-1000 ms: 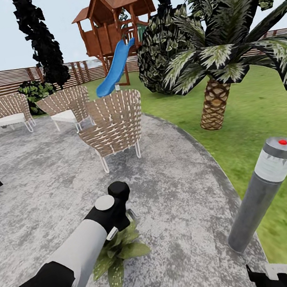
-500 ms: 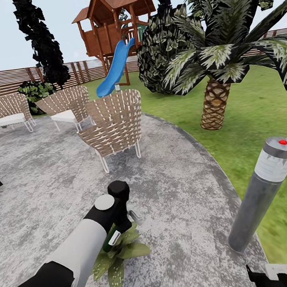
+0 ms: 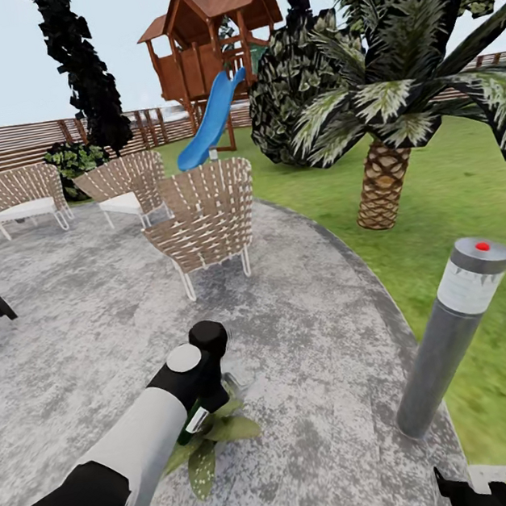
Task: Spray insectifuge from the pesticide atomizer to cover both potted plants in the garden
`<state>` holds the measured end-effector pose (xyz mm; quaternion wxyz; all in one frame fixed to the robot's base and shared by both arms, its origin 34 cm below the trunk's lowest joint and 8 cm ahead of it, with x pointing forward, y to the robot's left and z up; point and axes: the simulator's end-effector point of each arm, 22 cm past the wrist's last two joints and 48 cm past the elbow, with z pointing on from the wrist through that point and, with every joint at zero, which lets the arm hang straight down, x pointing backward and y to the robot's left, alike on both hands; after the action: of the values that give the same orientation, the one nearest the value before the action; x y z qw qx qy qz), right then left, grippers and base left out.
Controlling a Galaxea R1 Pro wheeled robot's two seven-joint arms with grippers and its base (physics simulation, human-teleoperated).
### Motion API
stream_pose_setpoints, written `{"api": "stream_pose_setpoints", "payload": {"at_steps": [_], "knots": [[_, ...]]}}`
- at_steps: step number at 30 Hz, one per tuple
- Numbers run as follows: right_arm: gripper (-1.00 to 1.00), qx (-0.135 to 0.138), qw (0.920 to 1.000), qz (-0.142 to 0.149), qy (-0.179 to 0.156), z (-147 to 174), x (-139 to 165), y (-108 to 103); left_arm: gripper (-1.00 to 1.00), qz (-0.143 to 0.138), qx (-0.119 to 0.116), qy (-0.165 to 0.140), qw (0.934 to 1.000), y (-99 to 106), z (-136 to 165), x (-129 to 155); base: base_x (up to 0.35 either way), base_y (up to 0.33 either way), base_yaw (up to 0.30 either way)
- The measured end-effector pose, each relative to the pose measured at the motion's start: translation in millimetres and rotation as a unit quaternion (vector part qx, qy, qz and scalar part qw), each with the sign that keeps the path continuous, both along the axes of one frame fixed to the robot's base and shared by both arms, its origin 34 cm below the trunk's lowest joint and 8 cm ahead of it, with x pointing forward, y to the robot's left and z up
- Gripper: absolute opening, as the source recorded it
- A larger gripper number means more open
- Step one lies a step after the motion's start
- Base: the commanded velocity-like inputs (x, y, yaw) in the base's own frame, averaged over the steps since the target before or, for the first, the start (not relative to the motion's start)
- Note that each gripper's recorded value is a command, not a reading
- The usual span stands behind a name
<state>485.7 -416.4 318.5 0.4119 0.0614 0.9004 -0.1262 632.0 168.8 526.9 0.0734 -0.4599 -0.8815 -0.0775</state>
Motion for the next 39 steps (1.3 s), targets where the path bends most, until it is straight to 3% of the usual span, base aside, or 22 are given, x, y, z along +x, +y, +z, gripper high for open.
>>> {"api": "stream_pose_setpoints", "payload": {"at_steps": [6, 23, 39], "knots": [[1.00, 0.000, 1.0000, 0.000, 0.000, 0, 0, 0, -1.00, 0.004, 0.011, -0.003, 0.9999, 9, -10, -3, 0.000, 0.000, 0.236], [1.00, 0.000, 1.0000, 0.001, 0.000, 0, 0, 0, -1.00, 0.001, 0.009, -0.004, 1.0000, 3, -10, -4, 0.000, -0.078, 0.014], [1.00, 0.000, 1.0000, 0.000, 0.000, 0, 0, 0, -1.00, 0.001, 0.009, 0.008, 0.9999, 3, -19, -15, -0.016, -0.026, 0.178]]}}
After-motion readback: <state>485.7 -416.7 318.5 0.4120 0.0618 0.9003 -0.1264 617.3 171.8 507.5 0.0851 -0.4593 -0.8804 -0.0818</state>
